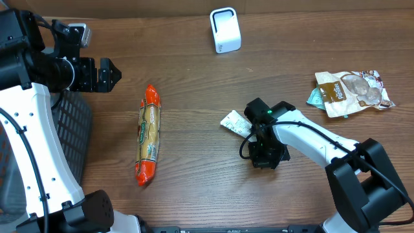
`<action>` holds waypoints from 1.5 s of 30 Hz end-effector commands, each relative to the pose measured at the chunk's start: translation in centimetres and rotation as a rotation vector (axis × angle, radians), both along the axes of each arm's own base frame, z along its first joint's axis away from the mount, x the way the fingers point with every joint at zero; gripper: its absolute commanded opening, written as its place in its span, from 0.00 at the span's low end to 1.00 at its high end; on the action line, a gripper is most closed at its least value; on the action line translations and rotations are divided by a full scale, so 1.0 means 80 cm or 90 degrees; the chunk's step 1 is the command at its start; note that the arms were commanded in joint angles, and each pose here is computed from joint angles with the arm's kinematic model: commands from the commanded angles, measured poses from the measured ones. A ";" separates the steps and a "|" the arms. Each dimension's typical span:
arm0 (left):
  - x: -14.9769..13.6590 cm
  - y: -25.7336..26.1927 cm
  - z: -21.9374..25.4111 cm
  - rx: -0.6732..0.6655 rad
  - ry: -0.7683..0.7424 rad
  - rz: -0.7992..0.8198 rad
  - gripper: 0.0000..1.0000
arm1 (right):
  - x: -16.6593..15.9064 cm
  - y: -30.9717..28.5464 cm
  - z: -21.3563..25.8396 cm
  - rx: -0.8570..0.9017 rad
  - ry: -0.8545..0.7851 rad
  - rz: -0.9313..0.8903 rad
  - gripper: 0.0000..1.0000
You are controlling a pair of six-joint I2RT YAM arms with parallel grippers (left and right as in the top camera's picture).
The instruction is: Scan the item barcode
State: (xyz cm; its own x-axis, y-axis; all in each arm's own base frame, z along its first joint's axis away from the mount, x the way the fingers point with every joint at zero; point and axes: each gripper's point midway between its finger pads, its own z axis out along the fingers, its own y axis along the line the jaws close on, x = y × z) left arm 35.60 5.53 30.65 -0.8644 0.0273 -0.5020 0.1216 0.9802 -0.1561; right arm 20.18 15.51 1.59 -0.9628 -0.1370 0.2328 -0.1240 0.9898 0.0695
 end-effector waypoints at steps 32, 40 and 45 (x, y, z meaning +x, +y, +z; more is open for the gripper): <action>0.002 -0.003 0.002 0.002 -0.008 -0.017 0.99 | 0.223 -0.036 0.079 0.428 -0.272 -0.218 0.40; 0.002 -0.003 0.002 0.002 -0.008 -0.017 0.99 | 0.162 -0.004 0.047 0.358 -0.136 -0.266 0.68; 0.002 -0.003 0.002 0.002 -0.008 -0.017 1.00 | 0.155 0.017 0.018 0.321 -0.148 -0.305 0.65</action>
